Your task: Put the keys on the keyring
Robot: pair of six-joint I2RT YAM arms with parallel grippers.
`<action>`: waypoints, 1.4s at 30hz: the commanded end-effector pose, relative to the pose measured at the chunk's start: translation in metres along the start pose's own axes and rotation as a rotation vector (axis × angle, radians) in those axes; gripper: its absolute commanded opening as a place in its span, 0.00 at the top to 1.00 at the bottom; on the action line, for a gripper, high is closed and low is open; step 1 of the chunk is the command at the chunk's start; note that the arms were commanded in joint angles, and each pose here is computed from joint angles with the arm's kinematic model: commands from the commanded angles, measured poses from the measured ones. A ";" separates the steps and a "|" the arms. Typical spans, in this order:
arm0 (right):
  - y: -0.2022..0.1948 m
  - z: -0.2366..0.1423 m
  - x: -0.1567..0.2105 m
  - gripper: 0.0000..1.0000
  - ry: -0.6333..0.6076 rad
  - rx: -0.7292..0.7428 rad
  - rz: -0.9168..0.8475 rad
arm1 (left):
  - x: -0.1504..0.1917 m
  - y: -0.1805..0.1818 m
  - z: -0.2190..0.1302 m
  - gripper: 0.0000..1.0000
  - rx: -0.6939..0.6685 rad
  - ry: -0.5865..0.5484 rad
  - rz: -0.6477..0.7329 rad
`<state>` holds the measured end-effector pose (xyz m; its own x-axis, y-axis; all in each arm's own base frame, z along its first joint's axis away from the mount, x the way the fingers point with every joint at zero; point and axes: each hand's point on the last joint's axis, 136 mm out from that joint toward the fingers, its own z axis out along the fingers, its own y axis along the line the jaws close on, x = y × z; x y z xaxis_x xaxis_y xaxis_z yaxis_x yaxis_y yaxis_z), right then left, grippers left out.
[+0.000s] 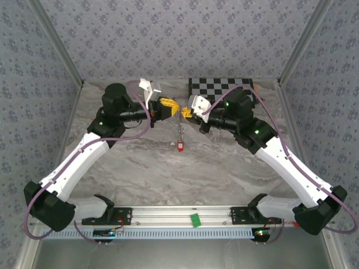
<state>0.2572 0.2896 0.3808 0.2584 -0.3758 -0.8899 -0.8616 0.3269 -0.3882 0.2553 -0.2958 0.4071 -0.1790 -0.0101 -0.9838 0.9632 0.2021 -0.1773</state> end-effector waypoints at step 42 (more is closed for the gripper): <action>-0.083 -0.011 -0.064 0.67 -0.421 -0.264 0.869 | -0.075 0.023 0.001 1.00 -0.019 -0.314 -0.082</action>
<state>0.3227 0.2748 0.4407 -0.4306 0.2339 -0.8717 -0.8443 0.2370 0.4806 0.3058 -0.3006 0.4356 -0.2815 -0.2607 -0.9235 0.9116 0.2277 -0.3422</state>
